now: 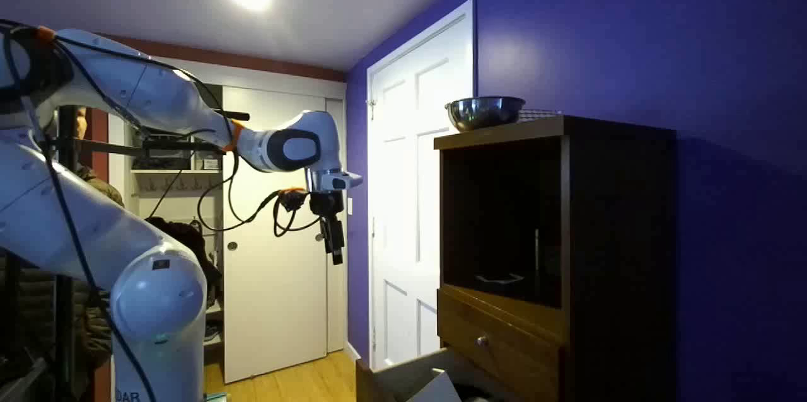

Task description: Put the wooden spoon on the shelf above the open drawer

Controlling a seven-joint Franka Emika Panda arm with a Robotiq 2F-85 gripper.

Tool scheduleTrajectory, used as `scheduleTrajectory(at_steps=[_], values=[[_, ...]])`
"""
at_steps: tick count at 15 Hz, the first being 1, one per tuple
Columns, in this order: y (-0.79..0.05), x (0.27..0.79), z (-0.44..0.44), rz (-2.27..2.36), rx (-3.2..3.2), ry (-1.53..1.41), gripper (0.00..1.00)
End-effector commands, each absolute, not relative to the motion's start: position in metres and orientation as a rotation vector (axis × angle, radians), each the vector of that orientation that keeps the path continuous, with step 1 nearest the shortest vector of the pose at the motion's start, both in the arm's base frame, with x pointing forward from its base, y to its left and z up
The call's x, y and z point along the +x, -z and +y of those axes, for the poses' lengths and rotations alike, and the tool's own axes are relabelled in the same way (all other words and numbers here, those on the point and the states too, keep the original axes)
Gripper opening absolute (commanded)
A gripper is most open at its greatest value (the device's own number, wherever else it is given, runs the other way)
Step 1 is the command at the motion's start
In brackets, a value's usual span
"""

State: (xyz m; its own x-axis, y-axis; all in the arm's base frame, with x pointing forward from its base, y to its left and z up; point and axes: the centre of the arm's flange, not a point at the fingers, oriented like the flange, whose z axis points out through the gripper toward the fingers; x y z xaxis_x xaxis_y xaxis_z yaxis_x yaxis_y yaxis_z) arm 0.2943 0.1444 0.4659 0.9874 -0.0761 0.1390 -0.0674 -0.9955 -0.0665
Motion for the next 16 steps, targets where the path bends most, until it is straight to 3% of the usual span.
scheduleTrajectory(at_steps=[1, 8, 11, 16], values=[[-0.466, 0.294, 0.144, 0.111, -3.07, 0.218, 1.0], [-0.435, 0.346, 0.138, 0.557, -3.096, 0.353, 1.0], [-0.414, 0.377, 0.11, 0.551, -3.27, 0.435, 1.0], [-0.391, 0.389, 0.061, 0.472, -3.383, 0.298, 1.0]])
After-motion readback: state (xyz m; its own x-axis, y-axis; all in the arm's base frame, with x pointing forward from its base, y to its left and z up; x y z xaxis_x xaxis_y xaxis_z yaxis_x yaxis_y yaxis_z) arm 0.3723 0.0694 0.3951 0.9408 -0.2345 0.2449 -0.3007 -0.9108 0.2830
